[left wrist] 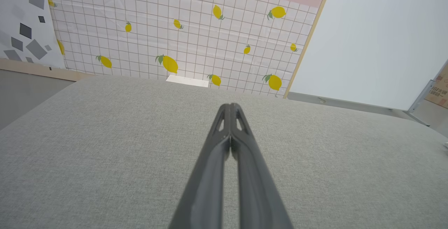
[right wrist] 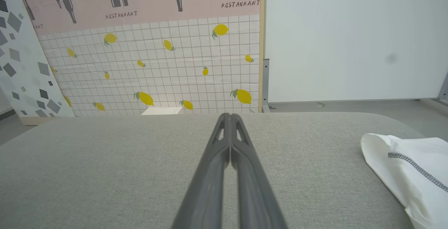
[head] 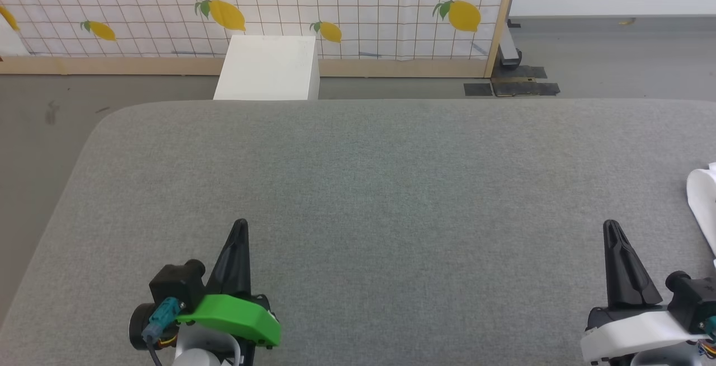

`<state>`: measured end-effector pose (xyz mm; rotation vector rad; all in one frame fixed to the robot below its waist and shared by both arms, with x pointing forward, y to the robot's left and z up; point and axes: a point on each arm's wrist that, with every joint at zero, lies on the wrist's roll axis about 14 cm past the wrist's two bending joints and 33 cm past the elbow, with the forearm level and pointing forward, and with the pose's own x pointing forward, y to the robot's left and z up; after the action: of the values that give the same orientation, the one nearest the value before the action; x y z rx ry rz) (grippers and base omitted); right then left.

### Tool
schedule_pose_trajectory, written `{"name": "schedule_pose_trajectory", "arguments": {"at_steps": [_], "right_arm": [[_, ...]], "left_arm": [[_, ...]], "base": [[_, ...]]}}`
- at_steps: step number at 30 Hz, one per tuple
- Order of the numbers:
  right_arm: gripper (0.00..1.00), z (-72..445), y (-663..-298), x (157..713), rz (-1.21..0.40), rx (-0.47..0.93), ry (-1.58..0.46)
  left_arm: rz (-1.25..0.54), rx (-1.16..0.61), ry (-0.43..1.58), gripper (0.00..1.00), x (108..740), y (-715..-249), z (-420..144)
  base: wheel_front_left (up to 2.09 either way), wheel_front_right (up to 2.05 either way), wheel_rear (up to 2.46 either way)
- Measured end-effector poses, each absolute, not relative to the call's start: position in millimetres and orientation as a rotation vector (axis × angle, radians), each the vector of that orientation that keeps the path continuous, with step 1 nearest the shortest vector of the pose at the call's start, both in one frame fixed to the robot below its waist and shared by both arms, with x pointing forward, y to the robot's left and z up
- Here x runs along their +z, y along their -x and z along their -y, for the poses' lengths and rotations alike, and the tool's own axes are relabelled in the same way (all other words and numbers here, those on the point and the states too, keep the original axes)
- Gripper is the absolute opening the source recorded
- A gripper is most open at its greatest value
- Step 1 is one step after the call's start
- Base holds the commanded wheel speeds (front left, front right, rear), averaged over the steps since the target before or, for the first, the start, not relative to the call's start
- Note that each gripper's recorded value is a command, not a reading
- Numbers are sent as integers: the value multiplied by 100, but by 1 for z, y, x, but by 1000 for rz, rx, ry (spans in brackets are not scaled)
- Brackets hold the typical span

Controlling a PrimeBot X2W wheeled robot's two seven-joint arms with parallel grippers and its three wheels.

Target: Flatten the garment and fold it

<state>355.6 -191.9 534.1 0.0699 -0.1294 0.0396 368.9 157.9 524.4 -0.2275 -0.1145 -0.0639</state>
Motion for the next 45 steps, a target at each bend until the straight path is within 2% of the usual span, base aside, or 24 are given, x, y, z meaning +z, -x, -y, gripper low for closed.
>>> {"name": "schedule_pose_trajectory", "arguments": {"at_steps": [45], "right_arm": [[0,179,-360,528,69,77,-29]], "left_arm": [[82,-58,120,0,530,-374,-162]], "base": [[0,0,0]]}}
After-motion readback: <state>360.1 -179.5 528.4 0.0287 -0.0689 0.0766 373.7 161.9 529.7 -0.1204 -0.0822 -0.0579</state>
